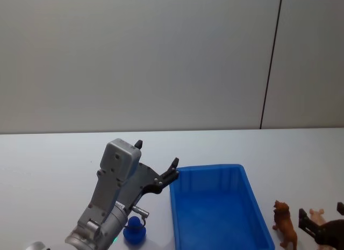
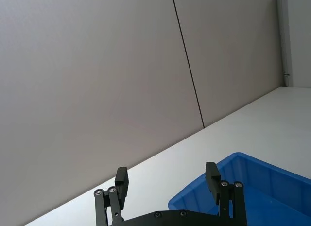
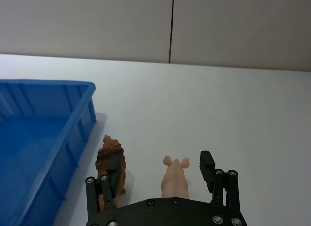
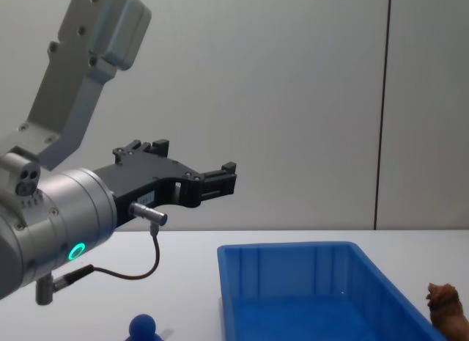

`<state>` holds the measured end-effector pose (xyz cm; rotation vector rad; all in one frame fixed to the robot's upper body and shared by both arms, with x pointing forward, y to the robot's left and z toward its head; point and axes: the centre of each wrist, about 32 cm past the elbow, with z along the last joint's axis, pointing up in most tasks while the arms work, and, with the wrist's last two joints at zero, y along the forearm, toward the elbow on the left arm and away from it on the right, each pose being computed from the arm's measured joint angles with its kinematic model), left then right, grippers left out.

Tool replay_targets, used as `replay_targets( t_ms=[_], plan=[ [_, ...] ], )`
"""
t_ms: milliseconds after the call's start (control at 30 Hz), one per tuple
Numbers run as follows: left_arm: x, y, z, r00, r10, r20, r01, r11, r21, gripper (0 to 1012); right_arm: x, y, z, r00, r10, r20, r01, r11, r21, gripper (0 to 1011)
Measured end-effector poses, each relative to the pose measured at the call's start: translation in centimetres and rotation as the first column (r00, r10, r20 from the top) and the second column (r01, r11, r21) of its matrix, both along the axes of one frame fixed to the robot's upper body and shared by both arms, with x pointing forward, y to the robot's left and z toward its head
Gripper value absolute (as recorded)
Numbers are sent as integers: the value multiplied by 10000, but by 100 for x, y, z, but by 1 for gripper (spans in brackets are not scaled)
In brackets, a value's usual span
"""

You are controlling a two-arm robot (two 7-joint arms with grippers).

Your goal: Pick up the two dolls from the table and place them into the box.

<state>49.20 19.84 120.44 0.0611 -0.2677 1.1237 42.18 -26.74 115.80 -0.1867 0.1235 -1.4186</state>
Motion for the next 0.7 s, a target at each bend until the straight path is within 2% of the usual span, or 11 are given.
replay_targets(
  t_ms=[367, 700],
  plan=[
    [0, 0, 0, 10000, 0, -1, 0, 10000, 1, 1002, 24, -10, -143, 9985, -171, -528, 167, 9998, -87, 1001],
    [0, 0, 0, 10000, 0, 0, 0, 10000, 0, 1002, 27, -15, -221, 9960, -336, -833, 327, 9994, -121, 1001]
  ],
)
